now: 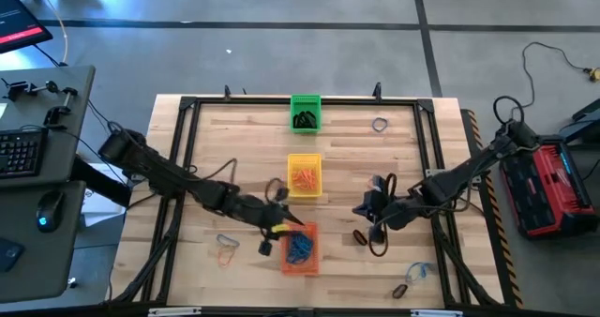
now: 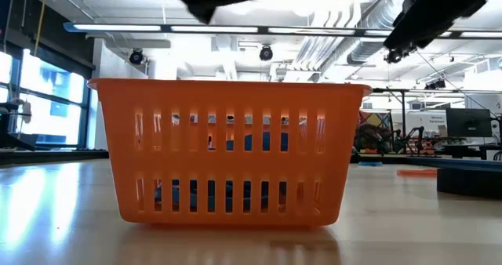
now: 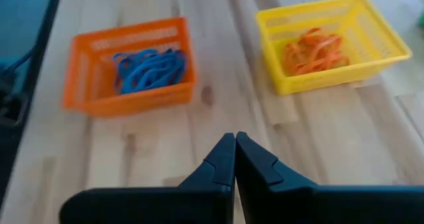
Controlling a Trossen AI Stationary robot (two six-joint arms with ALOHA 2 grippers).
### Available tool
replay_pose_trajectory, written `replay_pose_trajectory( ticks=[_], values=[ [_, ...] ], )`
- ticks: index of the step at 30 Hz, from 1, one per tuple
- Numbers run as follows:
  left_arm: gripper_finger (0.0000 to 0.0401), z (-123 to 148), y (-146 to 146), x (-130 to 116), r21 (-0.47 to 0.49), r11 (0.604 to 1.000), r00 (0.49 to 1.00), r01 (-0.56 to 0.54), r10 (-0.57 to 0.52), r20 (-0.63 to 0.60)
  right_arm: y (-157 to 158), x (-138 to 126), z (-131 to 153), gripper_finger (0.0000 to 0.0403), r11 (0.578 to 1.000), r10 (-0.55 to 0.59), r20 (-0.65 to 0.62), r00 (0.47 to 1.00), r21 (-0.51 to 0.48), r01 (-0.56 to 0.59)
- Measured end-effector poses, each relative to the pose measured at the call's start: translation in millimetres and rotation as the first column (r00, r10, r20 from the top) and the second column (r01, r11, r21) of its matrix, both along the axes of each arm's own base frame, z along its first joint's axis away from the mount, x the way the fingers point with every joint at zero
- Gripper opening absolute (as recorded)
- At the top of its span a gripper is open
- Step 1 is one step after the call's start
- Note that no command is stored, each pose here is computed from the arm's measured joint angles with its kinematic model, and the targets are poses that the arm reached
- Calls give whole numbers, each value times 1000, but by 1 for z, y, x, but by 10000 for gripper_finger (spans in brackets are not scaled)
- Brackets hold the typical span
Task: Sort rubber bands into baskets
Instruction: Put the blue rubber band into the orange bin
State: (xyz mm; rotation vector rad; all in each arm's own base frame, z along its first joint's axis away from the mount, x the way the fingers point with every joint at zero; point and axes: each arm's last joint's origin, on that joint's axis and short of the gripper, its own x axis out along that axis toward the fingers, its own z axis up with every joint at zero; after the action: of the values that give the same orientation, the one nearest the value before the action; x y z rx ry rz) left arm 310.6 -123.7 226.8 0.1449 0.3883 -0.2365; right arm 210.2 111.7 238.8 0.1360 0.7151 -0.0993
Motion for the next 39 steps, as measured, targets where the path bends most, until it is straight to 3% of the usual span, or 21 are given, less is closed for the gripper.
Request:
replay_pose_trajectory(
  ticks=[6, 11, 18, 24, 30, 39],
  values=[
    [123, 1, 12, -29, -85, 996, 995, -10, 19, 100, 25, 6, 12, 0, 997, 79, -123, 989, -1, -79],
    [123, 6, 19, -46, -122, 992, 991, -14, 30, 130, 52, 12, 16, 0, 995, 99, -322, 942, 23, -97],
    [123, 8, 24, -57, -136, 990, 989, -22, 41, 142, 102, 12, -2, 23, 989, 147, -576, 804, 98, -111],
    [123, 7, 24, -57, -137, 990, 989, -23, 42, 139, 142, -2, -30, 106, 984, 163, -718, 677, 165, -63],
    [123, 7, 24, -57, -136, 990, 989, -23, 42, 139, 168, -27, -56, 169, 984, 176, -807, 563, 153, -89],
    [123, 7, 24, -57, -140, 990, 990, -24, 44, 137, 182, -55, -76, 163, 985, 125, -865, 485, 51, -163]
  ],
)
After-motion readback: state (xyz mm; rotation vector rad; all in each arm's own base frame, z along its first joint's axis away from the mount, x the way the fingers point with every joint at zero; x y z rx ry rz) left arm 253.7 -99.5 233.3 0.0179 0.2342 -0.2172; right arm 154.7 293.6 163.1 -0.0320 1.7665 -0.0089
